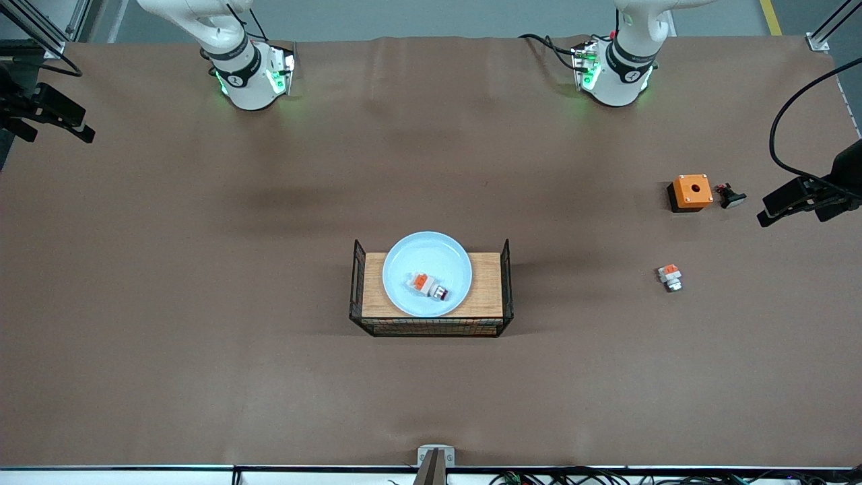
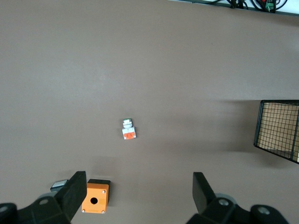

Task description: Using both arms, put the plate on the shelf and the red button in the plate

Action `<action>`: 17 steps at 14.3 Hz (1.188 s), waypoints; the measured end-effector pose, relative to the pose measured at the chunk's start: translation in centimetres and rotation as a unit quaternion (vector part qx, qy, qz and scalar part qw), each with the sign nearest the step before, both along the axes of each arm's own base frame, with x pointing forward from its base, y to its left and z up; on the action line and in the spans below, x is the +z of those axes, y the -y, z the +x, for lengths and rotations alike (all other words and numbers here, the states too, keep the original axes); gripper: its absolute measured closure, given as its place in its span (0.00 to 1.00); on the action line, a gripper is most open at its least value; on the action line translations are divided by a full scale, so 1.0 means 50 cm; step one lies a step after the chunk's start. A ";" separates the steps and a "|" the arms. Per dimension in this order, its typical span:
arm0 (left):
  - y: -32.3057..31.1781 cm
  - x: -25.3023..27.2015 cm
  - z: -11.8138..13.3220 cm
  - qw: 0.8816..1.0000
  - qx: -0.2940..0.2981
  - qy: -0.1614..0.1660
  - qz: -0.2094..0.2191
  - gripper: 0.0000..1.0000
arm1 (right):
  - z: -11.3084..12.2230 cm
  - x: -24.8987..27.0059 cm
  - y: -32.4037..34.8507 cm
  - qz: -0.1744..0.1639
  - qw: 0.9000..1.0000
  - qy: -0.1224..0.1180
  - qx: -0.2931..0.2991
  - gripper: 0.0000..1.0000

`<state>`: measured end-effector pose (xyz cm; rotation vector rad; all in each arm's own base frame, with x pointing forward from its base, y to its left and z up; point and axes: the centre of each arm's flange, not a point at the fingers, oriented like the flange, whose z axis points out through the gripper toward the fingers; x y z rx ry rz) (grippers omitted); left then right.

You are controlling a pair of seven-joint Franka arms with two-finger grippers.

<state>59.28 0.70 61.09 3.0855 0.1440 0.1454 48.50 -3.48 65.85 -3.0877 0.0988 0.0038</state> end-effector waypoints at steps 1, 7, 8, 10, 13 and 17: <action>0.001 -0.001 0.001 1.000 -0.001 0.000 0.000 0.00 | -0.001 0.001 0.001 0.000 1.000 -0.001 0.000 0.00; 0.002 -0.002 0.001 1.000 -0.004 0.000 0.000 0.00 | -0.007 0.001 0.007 -0.013 1.000 -0.008 -0.001 0.00; 0.002 -0.002 0.001 1.000 -0.006 0.000 0.001 0.00 | -0.007 0.001 0.007 -0.014 1.000 -0.008 -0.001 0.00; -0.001 0.000 0.000 1.000 -0.005 0.001 0.002 0.00 | -0.007 0.004 0.007 -0.014 1.000 -0.007 -0.001 0.00; 0.014 0.009 -0.004 1.000 -0.011 0.005 0.004 0.00 | -0.007 0.013 0.006 -0.015 1.000 -0.002 -0.001 0.00; 0.027 0.014 -0.006 1.000 -0.016 0.007 0.005 0.00 | -0.007 0.026 0.006 -0.015 1.000 0.005 -0.001 0.00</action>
